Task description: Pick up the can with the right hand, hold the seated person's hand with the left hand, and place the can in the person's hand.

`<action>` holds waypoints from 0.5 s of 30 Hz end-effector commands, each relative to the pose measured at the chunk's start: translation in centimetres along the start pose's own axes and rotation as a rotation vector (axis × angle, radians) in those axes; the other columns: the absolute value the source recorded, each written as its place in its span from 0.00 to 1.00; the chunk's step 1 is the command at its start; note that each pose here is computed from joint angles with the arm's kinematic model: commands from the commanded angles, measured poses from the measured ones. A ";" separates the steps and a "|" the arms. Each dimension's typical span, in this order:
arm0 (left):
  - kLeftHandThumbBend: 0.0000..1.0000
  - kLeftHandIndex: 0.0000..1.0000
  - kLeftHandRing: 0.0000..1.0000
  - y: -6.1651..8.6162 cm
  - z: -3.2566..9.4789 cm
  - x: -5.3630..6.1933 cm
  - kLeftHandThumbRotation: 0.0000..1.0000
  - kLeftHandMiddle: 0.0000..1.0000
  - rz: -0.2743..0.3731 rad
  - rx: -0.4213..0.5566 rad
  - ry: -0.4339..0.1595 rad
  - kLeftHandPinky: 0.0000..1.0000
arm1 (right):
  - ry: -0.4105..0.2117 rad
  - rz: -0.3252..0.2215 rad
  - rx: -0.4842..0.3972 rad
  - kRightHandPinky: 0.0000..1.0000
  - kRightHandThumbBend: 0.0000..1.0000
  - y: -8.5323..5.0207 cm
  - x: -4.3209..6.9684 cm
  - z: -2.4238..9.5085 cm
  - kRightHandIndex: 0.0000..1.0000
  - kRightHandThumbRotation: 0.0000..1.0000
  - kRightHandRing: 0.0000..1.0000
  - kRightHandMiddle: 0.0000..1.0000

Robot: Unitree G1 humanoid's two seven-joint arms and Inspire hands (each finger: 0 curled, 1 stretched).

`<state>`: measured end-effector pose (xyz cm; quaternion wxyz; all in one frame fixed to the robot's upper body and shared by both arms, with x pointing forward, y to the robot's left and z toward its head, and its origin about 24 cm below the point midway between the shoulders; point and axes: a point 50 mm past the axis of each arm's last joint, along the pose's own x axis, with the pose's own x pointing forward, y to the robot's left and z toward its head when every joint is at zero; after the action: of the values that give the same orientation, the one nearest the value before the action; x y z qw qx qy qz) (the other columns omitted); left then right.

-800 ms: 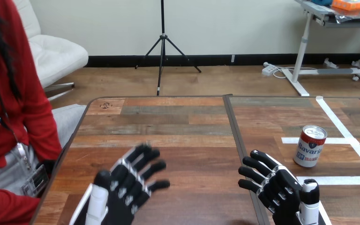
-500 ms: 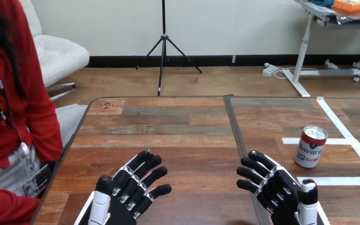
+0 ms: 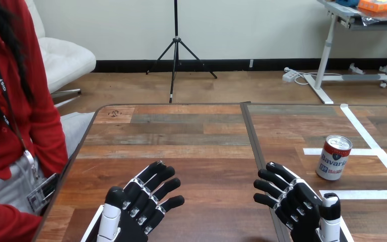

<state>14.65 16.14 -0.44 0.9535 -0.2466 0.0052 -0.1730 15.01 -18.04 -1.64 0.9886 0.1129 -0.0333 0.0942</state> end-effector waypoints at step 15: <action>0.88 0.81 0.85 -1.2 1.2 2.3 0.79 0.85 -0.035 0.009 -0.124 0.79 | -0.058 0.025 0.019 0.78 0.93 0.5 1.5 0.6 0.82 0.97 0.81 0.83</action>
<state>14.77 15.86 -0.38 0.9537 -0.2441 0.0039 -0.1756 15.00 -18.00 -1.71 0.9881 0.1143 -0.0297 0.0986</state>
